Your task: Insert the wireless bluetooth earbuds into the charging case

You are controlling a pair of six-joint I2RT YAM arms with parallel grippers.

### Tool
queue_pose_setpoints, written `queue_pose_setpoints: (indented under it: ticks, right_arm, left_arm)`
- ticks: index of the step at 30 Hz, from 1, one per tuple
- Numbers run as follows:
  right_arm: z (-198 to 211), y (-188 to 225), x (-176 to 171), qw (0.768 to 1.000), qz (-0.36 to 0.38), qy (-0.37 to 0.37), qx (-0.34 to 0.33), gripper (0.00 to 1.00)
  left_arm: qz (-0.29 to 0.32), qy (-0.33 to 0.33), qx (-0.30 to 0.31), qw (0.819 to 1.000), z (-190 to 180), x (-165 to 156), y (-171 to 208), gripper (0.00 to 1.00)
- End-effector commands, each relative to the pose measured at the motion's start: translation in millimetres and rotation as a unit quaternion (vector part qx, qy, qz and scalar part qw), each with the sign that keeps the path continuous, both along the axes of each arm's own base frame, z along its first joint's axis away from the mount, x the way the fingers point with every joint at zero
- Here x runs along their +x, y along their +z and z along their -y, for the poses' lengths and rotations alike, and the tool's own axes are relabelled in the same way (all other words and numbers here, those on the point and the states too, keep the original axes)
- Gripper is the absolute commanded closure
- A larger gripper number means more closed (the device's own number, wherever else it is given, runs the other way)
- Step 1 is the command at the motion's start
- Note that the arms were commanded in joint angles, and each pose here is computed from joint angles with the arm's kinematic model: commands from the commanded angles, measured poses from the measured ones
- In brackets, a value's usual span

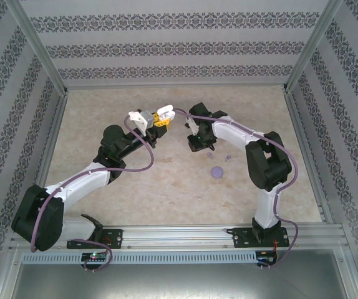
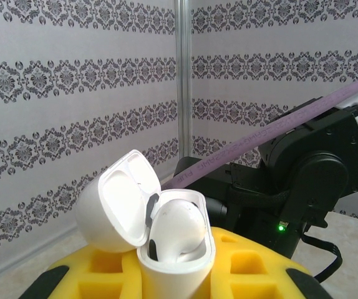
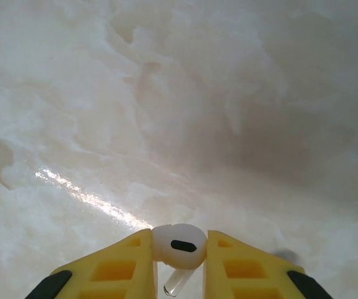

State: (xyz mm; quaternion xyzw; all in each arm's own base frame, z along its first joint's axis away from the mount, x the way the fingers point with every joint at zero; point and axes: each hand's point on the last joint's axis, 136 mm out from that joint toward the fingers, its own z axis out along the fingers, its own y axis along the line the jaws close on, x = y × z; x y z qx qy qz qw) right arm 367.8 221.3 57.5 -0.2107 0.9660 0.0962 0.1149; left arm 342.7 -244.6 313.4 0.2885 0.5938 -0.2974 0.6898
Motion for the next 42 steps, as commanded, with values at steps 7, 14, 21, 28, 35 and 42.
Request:
queue_pose_setpoints:
  ticks: [7,14,21,28,35,42]
  right_arm:
    - [-4,-33,-26,0.998,-0.03,0.025,-0.055,0.79]
    - [-5,-48,-37,0.995,-0.043,0.027,-0.088,0.78]
    - [-10,-48,-40,0.994,-0.05,0.005,-0.093,0.57]
    - [-18,-44,-36,0.995,-0.051,-0.023,-0.077,0.52]
    - [-19,-46,-30,0.995,-0.048,-0.026,-0.081,0.54]
    - [-16,-48,-29,0.995,-0.05,-0.021,-0.086,0.63]
  left_arm:
    - [0.021,-0.004,-0.013,1.0,-2,-2,22,1.0]
    - [0.023,-0.003,-0.016,1.0,-3,-3,23,1.0]
    - [0.023,-0.005,-0.02,1.0,-3,-4,24,1.0]
    - [0.026,-0.003,-0.019,0.999,-4,-5,26,1.0]
    - [0.028,-0.003,-0.017,0.999,-4,-5,26,1.0]
    - [0.028,-0.002,-0.015,0.999,-4,-5,26,1.0]
